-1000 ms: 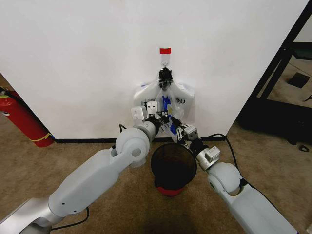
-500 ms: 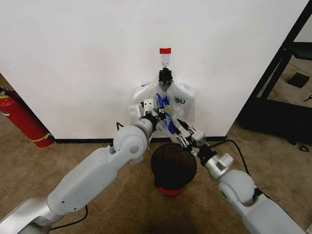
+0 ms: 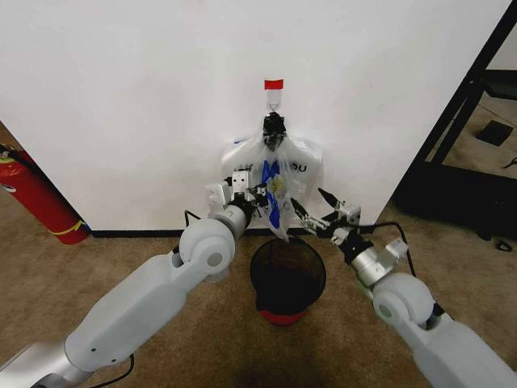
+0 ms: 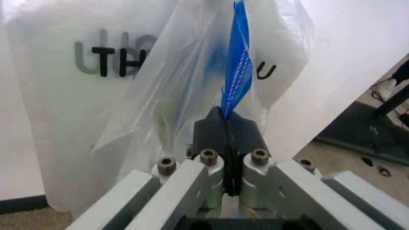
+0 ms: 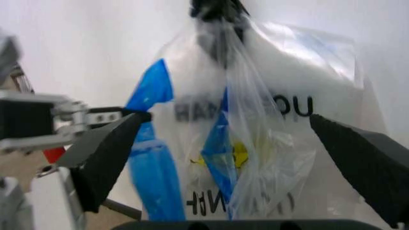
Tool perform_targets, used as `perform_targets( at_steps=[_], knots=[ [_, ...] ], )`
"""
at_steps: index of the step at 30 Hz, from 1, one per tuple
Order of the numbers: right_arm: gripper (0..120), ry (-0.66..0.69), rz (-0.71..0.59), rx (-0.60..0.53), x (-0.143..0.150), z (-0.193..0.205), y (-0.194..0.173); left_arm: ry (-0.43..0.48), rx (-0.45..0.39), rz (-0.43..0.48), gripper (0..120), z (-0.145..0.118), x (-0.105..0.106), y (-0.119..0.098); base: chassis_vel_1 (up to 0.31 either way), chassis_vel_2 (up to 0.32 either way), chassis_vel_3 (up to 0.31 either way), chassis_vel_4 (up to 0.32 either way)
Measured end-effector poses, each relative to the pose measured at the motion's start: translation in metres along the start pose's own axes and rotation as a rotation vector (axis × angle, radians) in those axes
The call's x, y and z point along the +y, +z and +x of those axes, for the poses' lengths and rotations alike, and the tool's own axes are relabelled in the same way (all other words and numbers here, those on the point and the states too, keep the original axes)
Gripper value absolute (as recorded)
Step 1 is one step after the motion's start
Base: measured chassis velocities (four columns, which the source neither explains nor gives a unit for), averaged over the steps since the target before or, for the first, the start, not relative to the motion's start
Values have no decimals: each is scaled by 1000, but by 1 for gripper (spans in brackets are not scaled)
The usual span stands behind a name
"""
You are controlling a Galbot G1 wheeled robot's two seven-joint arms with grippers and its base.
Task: Pick up the garbage bag from the wall and place it over the trash bin.
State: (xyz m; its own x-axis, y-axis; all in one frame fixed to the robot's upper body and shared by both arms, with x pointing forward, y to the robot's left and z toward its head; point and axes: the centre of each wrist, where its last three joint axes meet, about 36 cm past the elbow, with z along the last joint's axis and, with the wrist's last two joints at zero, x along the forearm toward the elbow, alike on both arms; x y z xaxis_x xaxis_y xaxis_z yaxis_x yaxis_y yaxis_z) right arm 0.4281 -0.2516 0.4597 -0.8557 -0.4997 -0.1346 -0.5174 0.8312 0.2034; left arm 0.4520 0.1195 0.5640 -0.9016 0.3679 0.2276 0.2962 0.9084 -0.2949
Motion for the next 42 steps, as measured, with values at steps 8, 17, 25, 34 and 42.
perform_targets(
  at_steps=[8,17,25,34,42],
  knots=[
    [100,-33,-121,69,-26,-18,17,-4,-12,-6,0,3,4,-4,0,0,0,0],
    [88,-104,-346,86,-31,-43,26,-9,-16,-6,0,6,9,-5,0,0,0,0],
    [82,-134,-356,96,-31,-71,29,-7,-20,-3,0,8,9,-6,0,0,0,0],
    [82,-109,-390,141,-36,-85,46,-2,-22,1,0,8,7,-7,0,0,0,0],
    [82,-86,-389,160,-37,-92,48,-2,-23,-1,0,8,8,-7,0,0,0,0]
  ],
)
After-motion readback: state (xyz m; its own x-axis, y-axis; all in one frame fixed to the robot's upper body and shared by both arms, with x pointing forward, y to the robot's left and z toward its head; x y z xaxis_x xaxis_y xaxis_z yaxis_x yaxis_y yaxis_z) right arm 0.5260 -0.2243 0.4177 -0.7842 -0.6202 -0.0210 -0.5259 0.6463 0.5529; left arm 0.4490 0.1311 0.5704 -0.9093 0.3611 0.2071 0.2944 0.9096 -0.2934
